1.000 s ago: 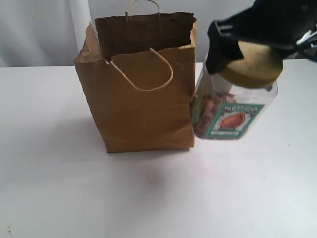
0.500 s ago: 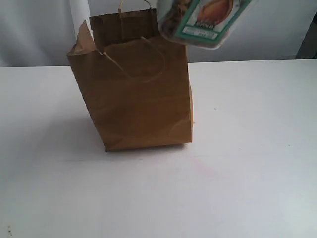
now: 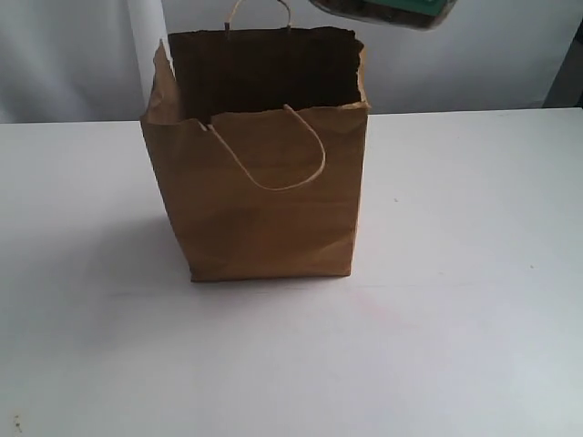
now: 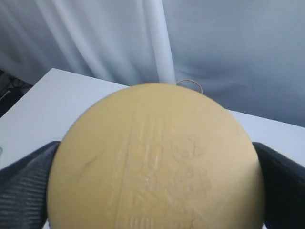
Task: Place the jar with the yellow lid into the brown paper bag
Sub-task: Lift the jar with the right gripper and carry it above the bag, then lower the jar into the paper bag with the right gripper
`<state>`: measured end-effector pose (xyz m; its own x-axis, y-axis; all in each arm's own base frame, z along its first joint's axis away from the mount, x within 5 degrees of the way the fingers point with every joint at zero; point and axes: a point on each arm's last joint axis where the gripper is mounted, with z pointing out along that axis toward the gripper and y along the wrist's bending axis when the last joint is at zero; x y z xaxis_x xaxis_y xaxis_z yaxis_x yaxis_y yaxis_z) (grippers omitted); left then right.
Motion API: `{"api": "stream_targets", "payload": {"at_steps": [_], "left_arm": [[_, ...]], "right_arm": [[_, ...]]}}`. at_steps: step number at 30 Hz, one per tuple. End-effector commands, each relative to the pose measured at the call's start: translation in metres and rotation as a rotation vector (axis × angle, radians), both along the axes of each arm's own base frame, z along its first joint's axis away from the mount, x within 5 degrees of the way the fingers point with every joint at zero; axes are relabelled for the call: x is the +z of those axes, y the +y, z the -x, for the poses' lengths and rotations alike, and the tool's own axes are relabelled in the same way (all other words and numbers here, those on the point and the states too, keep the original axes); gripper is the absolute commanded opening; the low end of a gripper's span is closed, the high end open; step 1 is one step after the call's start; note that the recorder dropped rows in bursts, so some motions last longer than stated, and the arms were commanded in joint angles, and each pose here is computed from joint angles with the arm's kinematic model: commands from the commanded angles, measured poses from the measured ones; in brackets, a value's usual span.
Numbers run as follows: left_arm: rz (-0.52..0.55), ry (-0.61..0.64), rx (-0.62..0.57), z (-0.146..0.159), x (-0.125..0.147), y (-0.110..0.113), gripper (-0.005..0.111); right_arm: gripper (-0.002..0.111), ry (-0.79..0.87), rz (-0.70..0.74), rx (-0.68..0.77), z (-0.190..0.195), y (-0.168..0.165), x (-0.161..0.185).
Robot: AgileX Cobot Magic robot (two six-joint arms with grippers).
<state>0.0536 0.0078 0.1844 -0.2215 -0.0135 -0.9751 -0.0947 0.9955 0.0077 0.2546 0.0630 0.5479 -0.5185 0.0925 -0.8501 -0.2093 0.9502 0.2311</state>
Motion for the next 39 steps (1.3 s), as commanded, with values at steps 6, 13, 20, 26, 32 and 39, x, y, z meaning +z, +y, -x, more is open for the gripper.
{"api": "stream_targets", "payload": {"at_steps": [6, 13, 20, 26, 32, 39], "left_arm": [[0.007, -0.009, -0.004, 0.0, 0.001, 0.0, 0.001], [0.007, -0.009, -0.004, 0.0, 0.001, 0.0, 0.001], [0.007, -0.009, -0.004, 0.0, 0.001, 0.0, 0.001], [0.007, -0.009, -0.004, 0.0, 0.001, 0.0, 0.001], [0.007, -0.009, -0.004, 0.0, 0.001, 0.0, 0.001], [0.007, -0.009, -0.004, 0.0, 0.001, 0.0, 0.001]], "right_arm": [[0.0, -0.101, -0.023, 0.037, -0.068, 0.017, -0.022], [0.0, -0.103, -0.065, 0.08, -0.115, 0.033, -0.053], [0.0, -0.06, -0.003, 0.125, -0.136, 0.052, -0.081], [0.0, -0.012, 0.097, 0.138, -0.15, 0.078, -0.109], [0.0, 0.071, 0.212, 0.021, -0.161, 0.09, -0.137], [0.0, 0.178, 0.219, -0.018, -0.181, 0.095, -0.176]]}}
